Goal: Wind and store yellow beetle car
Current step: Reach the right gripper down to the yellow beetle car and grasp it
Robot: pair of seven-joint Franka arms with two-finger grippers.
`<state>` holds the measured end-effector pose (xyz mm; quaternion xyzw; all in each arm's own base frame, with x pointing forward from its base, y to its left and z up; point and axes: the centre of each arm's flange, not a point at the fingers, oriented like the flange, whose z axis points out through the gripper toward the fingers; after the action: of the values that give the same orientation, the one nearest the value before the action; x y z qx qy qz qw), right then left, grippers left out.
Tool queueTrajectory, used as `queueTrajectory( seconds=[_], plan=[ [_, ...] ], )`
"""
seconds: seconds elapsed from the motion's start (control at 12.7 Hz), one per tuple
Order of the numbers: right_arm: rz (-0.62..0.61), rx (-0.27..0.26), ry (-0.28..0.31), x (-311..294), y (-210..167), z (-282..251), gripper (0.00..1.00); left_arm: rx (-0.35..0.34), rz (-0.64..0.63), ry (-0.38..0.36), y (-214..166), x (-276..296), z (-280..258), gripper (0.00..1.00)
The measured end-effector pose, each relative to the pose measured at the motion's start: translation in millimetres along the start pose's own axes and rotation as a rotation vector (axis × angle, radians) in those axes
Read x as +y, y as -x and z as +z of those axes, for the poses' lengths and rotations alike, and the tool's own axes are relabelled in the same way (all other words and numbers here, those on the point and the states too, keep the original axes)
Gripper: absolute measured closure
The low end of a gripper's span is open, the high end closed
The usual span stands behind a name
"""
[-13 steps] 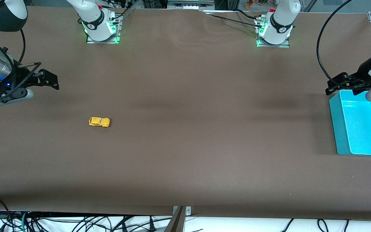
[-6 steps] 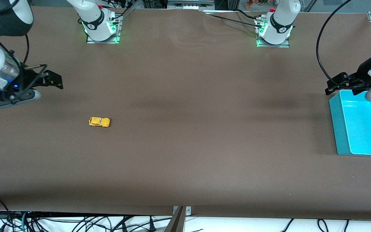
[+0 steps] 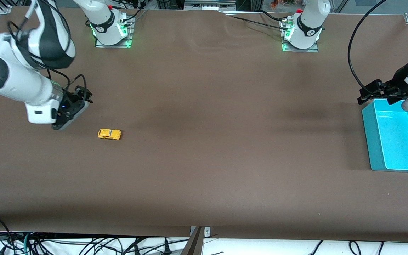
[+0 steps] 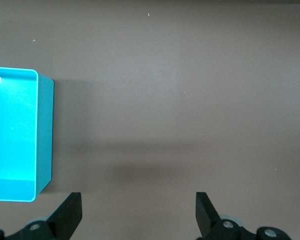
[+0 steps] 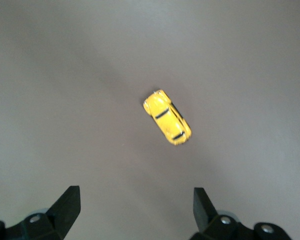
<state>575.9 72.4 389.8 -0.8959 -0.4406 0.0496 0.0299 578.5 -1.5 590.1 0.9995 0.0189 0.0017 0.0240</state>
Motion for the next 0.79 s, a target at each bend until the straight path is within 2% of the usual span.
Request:
queueTrajectory(
  seconds=[0.39, 0.55, 0.79],
  plan=[
    [-0.457, 0.087, 0.087, -2, -11, 95, 0.00, 0.000, 0.000, 0.000, 0, 0, 0, 0.00],
    [-0.570, 0.098, 0.103, -1, -12, 117, 0.00, 0.000, 0.000, 0.000, 0, 0, 0, 0.00],
    [-0.642, 0.113, 0.109, 9, -10, 150, 0.00, 0.000, 0.000, 0.000, 0, 0, 0, 0.00]
  ],
)
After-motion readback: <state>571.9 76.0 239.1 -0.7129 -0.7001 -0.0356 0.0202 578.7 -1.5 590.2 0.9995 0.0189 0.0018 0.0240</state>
